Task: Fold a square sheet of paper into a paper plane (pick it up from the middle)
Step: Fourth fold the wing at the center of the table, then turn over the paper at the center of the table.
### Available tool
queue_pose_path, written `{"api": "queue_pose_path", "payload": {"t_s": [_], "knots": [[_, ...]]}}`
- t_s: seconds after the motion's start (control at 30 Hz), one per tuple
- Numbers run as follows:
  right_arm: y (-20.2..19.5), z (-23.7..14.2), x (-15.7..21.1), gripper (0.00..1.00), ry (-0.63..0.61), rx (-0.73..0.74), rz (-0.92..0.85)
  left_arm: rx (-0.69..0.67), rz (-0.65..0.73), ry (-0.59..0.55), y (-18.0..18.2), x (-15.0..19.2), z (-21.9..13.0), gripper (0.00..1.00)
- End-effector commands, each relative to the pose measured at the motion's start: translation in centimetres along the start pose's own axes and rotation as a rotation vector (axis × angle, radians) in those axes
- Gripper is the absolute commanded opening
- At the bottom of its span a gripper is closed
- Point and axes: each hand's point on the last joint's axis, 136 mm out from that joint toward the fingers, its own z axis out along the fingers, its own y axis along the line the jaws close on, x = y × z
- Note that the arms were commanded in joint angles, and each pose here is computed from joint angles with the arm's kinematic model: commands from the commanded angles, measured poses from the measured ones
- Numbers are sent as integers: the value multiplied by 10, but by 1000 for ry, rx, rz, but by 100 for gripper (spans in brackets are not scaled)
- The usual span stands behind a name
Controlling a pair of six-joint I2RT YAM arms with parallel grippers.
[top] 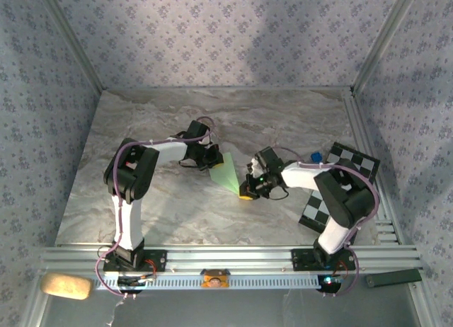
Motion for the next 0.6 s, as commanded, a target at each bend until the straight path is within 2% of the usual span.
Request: {"api": "queue_pose_path", "payload": {"t_s": [0.0, 0.27, 0.57], "knots": [[-3, -13, 4, 6, -30, 23, 17, -71, -18, 17, 25, 7, 4, 2], [-1, -16, -7, 19, -53, 6, 77, -60, -22, 21, 22, 8, 3, 2], [-9, -5, -1, 21, -6, 18, 118, -56, -30, 28, 23, 11, 3, 3]]}}
